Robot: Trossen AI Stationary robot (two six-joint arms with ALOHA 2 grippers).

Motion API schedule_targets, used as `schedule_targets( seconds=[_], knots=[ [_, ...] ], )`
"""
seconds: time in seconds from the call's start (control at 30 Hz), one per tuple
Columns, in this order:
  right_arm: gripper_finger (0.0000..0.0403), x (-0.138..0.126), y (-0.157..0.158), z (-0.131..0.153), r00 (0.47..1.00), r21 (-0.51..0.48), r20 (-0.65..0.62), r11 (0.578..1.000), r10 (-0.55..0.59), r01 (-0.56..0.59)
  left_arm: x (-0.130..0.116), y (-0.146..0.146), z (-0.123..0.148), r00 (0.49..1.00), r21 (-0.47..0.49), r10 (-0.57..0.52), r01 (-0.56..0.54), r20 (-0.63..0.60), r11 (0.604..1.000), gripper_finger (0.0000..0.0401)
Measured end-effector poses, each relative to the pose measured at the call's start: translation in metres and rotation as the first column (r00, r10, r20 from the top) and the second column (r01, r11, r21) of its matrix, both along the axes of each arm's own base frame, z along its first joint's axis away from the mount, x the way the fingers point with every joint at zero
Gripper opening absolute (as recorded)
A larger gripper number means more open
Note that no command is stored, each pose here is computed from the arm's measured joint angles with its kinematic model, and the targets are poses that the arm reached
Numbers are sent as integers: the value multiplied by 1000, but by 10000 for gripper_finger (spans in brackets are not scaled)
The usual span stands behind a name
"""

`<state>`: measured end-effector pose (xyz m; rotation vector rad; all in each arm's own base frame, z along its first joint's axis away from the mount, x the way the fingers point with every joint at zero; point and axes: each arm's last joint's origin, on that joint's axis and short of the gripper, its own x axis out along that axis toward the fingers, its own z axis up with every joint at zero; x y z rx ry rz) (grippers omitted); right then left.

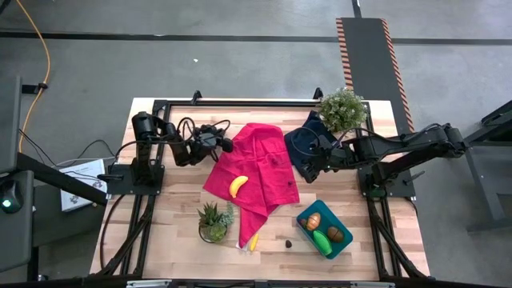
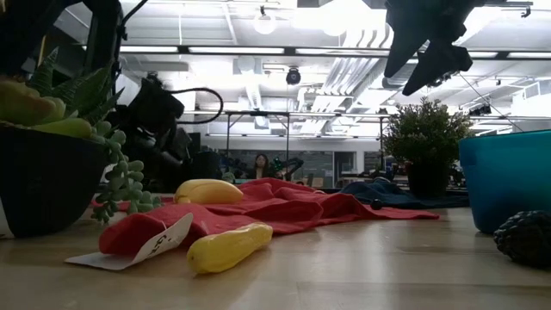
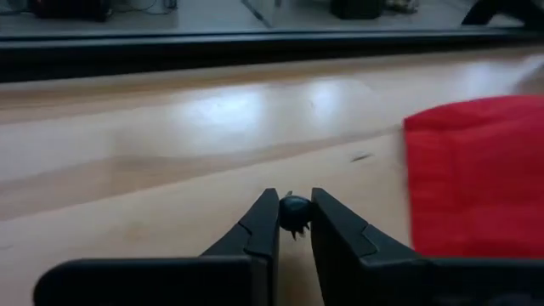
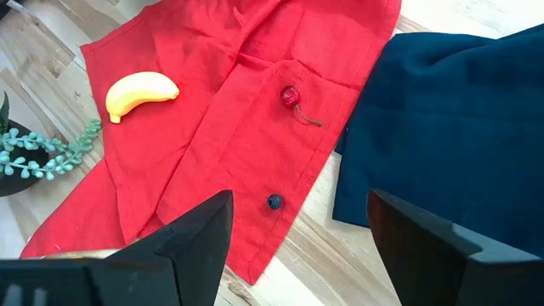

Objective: Pick and placing Produce into tupperware
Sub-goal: Put the top blueberry into the blue bin

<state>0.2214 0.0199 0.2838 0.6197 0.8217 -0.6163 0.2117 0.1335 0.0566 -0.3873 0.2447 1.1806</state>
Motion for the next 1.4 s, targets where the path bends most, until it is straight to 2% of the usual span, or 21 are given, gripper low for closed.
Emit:
schedule_targets(
  seconds=[0.17, 0.37, 0.73, 0.9, 1.07, 1.23, 1.4],
  knots=[
    [261, 0, 0, 0, 1000, 0, 0, 1000, 0, 0, 4, 1, 13, 999, 59, -43, 42, 15, 997, 39],
    [261, 0, 0, 0, 1000, 0, 0, 1000, 0, 0, 6, 2, 42, 994, 149, -95, 87, 46, 985, 38],
    [261, 1, 0, 1, 1000, 2, 17, 1000, 0, 0, 1, -7, 98, 946, 233, -313, 286, 86, 929, 38],
    [261, 6, 1, 4, 997, 11, 74, 1000, -3, 2, -8, -15, 123, 911, 257, -404, 372, 83, 892, 39],
    [261, 14, 2, 11, 982, 47, 189, 999, -27, 19, -21, -25, 146, 856, 277, -505, 462, 111, 843, 38],
    [261, 23, 5, 19, 951, 138, 310, 990, -23, -21, -28, -33, 173, 789, 288, -601, 550, 128, 784, 37],
    [261, 28, 7, 26, 911, 225, 406, 974, -78, -17, -30, -37, 204, 730, 277, -677, 635, 90, 721, 38]
  ],
)
